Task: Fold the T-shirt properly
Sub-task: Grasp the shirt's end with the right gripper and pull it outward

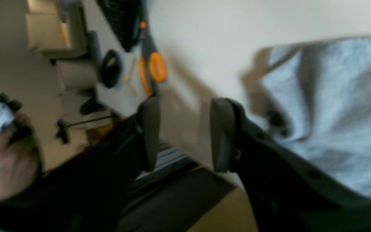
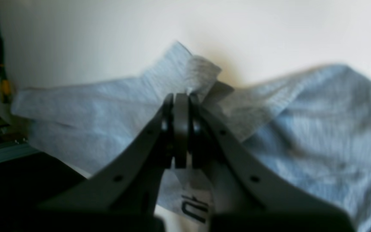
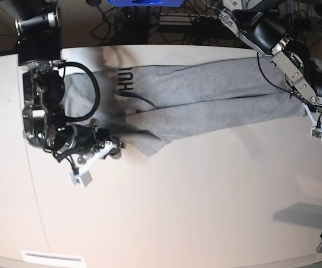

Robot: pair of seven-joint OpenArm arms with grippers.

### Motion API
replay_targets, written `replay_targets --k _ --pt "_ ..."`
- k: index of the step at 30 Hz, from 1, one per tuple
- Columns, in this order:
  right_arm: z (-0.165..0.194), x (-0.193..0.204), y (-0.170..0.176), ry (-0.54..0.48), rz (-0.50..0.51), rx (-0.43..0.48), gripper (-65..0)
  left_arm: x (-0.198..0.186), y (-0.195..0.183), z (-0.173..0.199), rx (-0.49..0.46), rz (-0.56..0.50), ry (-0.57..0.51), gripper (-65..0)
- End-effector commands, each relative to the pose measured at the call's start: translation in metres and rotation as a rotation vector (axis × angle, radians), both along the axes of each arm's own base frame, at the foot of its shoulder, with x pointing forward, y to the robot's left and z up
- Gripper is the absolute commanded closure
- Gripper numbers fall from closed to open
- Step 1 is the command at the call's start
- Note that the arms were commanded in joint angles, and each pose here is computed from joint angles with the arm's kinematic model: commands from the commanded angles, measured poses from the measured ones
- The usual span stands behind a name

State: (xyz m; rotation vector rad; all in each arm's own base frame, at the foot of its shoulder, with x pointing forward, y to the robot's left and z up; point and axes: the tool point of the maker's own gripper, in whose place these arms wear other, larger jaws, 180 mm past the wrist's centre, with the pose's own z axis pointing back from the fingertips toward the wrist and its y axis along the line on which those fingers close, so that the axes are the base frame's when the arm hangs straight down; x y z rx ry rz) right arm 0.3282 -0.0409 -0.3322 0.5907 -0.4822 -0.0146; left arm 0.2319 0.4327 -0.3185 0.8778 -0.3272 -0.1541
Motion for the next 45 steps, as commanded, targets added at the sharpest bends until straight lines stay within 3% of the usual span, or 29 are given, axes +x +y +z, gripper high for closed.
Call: replay_targets --k 1,23,45 --pt "0.023 0.009 0.004 -0.074 0.003 0.027 -0.6 0.004 0.006 0.009 0.023 0.003 -0.018 -25.4" --pt "0.017 -0.056 0.011 -0.089 0.002 0.05 -0.6 0.004 0.003 0.0 0.0 0.0 -0.007 -25.4" --pt "-0.02 -0.089 -0.025 -0.032 -0.033 -0.052 -0.6 0.003 0.0 -0.017 -0.035 -0.004 0.023 -25.4"
